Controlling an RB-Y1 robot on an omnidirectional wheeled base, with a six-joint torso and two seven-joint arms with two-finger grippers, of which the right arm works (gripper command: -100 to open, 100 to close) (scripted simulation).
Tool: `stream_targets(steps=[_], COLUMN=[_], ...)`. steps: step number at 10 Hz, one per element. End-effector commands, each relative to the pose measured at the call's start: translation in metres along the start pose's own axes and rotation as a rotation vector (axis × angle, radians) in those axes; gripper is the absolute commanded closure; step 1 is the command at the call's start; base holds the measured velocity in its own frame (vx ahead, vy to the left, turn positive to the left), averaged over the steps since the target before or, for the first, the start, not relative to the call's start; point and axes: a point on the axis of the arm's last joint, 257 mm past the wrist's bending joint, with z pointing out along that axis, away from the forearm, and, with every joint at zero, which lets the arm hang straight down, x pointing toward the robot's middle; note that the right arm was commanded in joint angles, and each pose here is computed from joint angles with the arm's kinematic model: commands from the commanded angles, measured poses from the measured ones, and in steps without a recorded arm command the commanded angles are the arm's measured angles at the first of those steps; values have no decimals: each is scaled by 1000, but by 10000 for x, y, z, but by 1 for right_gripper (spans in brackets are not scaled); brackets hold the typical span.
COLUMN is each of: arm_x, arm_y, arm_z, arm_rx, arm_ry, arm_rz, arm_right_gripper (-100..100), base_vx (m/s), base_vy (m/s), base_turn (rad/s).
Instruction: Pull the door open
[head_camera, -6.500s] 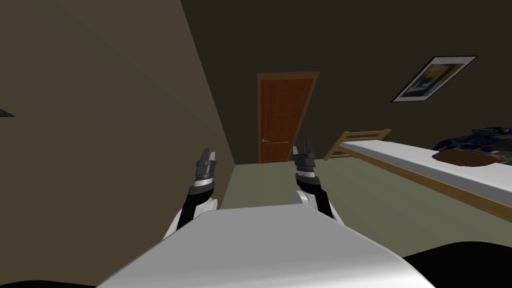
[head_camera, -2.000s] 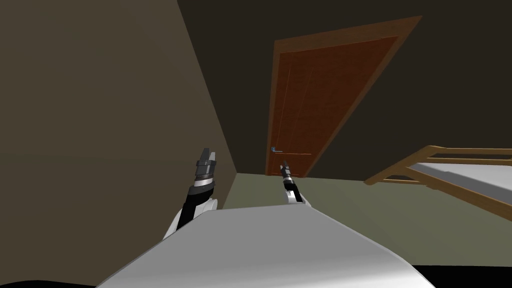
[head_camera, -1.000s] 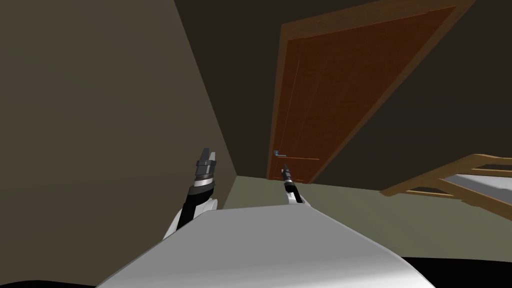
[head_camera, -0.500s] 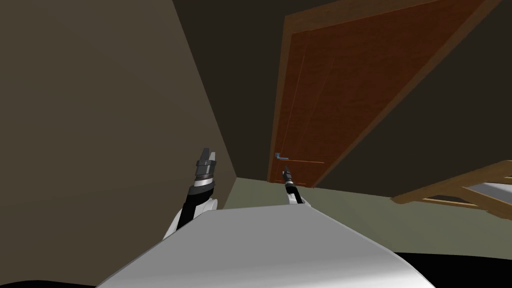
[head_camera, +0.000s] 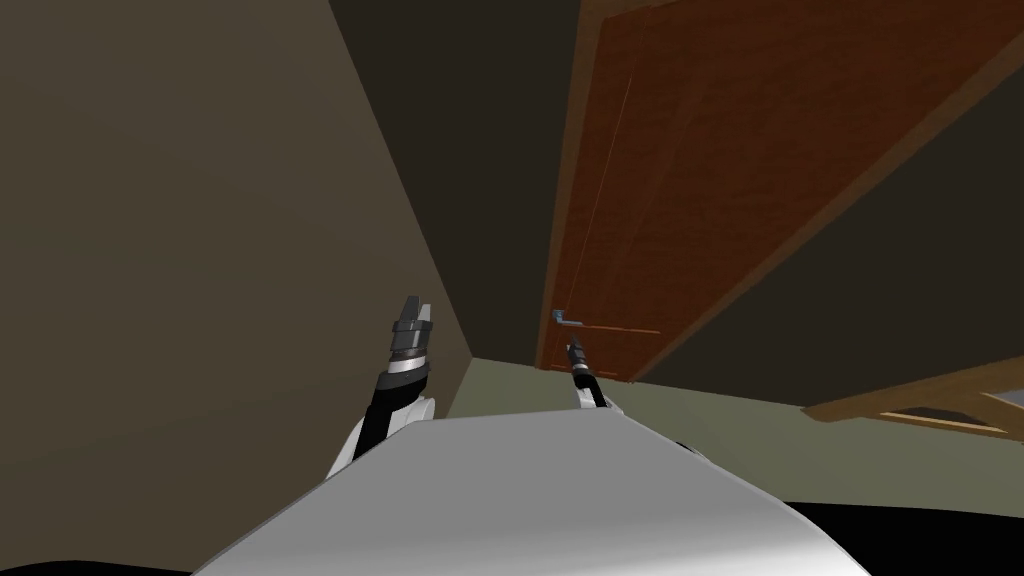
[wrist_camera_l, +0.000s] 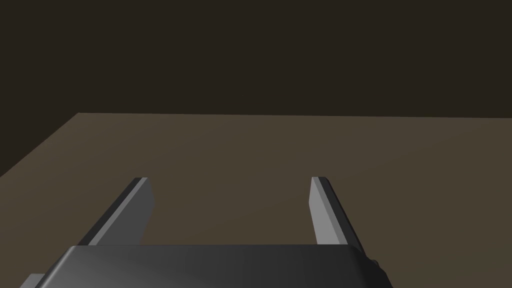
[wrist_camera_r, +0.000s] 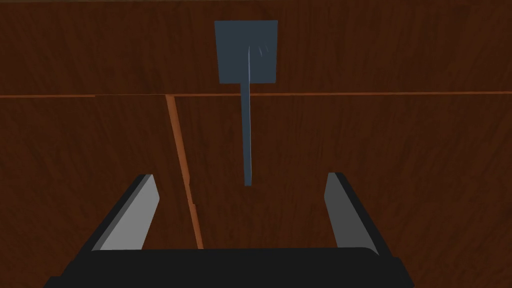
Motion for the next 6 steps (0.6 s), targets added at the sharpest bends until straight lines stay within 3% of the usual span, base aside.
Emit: stream_targets(steps=[1,3,5,6], arm_x=[-232,-491,-701,-894], arm_y=[-21,-34,-38,-34], arm_z=[-46,-101,-150,-197], arm_rx=[4,7,9,10], arm_ry=[-23,-49,-70,-90], arm_rz=[0,1,0,0], arm_right_gripper=[-100,-100,-100,-100], base_vx=[133,210,203,211], base_vy=[47,92,5,-42], base_turn=[171,163,112,125])
